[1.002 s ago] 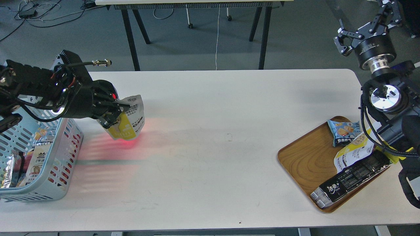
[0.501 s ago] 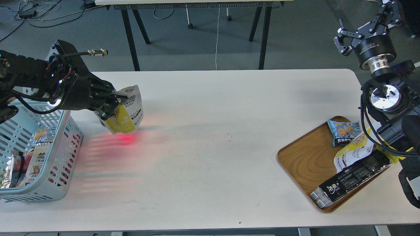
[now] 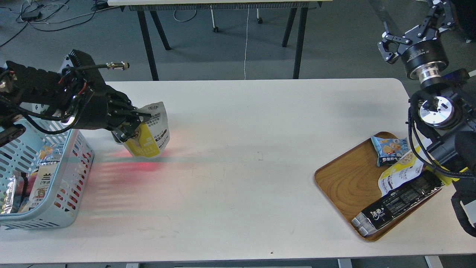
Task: Scan snack and place in basket
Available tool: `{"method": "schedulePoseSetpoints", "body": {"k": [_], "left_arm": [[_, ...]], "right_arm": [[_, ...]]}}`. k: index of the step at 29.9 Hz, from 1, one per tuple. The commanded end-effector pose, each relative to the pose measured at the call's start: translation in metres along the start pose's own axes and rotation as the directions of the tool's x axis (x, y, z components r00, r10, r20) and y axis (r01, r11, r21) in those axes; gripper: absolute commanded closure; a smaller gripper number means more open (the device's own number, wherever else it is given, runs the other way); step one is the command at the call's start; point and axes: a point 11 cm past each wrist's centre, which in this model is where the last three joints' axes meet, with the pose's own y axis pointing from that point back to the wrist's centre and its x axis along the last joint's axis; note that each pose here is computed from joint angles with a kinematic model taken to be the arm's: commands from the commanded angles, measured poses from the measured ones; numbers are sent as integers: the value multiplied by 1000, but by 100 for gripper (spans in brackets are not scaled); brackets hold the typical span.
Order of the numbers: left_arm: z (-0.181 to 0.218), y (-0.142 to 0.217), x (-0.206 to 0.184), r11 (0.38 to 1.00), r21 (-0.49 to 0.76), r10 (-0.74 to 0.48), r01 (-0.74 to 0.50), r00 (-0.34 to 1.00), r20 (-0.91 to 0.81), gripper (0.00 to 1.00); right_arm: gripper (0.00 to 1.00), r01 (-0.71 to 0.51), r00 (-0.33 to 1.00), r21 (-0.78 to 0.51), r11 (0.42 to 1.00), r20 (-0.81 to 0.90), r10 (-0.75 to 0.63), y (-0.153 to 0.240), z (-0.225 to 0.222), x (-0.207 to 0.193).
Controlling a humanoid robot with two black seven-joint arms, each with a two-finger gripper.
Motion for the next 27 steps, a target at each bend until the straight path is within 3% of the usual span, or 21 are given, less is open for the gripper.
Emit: {"method": "schedulePoseSetpoints", "body": {"k": [1, 18, 23, 27], "left_arm": [[-8, 2, -2, 1000, 22, -4, 5, 1000, -13, 100], [-15, 4, -3, 999, 41, -7, 8, 1000, -21, 100], [2, 6, 11, 1000, 2, 25, -25, 999, 25, 100], [-6, 27, 11, 998, 44, 34, -35, 999, 34, 100]], "right_arm": [[1, 0, 1000, 2, 1000, -1, 0, 0, -1, 0], [1, 3, 1000, 3, 1000, -1, -3, -1, -1, -1], [1, 3, 1000, 3, 1000, -1, -3, -1, -1, -1], [1, -3, 1000, 8, 1000, -8, 3, 0, -6, 3]]}}
